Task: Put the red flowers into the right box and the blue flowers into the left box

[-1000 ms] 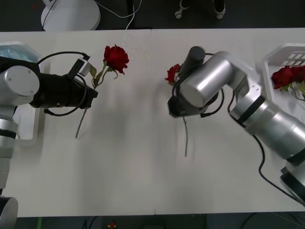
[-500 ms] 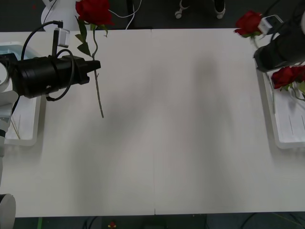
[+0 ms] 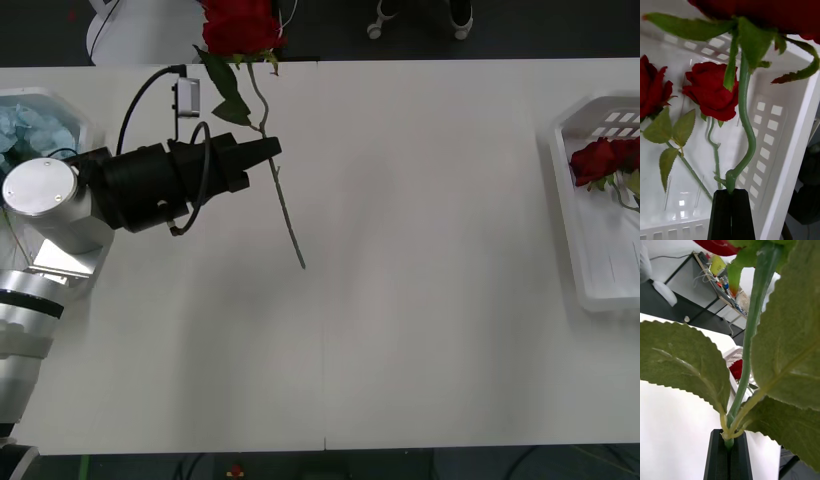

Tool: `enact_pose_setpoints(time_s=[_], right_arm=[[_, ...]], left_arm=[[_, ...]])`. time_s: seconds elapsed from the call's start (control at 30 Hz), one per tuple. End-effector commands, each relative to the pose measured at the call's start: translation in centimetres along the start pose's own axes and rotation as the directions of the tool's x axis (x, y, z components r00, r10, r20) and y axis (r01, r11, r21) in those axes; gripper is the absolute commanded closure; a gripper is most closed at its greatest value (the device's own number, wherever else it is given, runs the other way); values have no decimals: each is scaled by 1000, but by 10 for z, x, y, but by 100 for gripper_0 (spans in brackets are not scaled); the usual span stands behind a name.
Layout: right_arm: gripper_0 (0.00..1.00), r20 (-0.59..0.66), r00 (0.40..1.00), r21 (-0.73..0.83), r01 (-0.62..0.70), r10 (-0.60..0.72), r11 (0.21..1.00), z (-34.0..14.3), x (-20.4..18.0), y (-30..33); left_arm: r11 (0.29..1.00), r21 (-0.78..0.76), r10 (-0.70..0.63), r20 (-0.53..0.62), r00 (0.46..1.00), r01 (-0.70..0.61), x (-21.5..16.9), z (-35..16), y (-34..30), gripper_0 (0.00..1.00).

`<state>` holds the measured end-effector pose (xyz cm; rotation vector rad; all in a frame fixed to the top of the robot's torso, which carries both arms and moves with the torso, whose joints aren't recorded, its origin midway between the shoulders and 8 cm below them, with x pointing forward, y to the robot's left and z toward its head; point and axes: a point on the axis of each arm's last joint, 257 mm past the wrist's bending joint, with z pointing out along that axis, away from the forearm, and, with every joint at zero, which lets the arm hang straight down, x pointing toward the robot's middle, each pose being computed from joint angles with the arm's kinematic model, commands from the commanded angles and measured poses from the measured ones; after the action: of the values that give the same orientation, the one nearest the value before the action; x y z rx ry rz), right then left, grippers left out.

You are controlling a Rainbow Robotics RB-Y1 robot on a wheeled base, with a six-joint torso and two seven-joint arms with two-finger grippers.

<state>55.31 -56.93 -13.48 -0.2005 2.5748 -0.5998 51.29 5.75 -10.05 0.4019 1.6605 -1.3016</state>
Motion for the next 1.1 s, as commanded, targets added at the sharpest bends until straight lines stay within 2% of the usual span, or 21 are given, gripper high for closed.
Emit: enact_pose_setpoints(time_s=[0.03,0.37,0.4,0.43,0.5,0.57,0.63,0.8,0.93,1.1], right_arm=[[100,3,999,57,35,-36,998,13,5,-17],[100,-34,997,99,74,-71,992,55,44,-1],[91,-36,997,98,72,-69,993,57,46,0],[75,-36,997,98,72,-69,993,57,47,0],[61,-39,997,96,70,-66,993,57,48,1],[42,-30,998,83,51,-49,995,56,46,3],[29,-16,1000,65,24,-23,998,54,43,2],[11,31,999,-23,-29,30,999,34,29,1],[7,59,998,-112,5,1,994,6,11,22],[0,89,993,-314,97,-73,944,-38,-5,86]], left_arm=[[993,73,-90,9,996,89,19,30,-36,100],[983,98,-164,89,982,155,39,80,-84,100],[981,101,-175,90,981,166,43,84,-89,100],[979,107,-183,89,979,173,46,86,-93,100],[976,120,-192,81,978,181,50,89,-100,100],[974,138,-193,69,979,183,54,91,-109,100],[971,150,-198,62,978,187,56,93,-116,100],[975,140,-187,84,979,175,53,97,-115,100],[978,130,-179,106,978,165,46,100,-114,100],[975,129,-196,132,972,179,38,109,-118,100]])
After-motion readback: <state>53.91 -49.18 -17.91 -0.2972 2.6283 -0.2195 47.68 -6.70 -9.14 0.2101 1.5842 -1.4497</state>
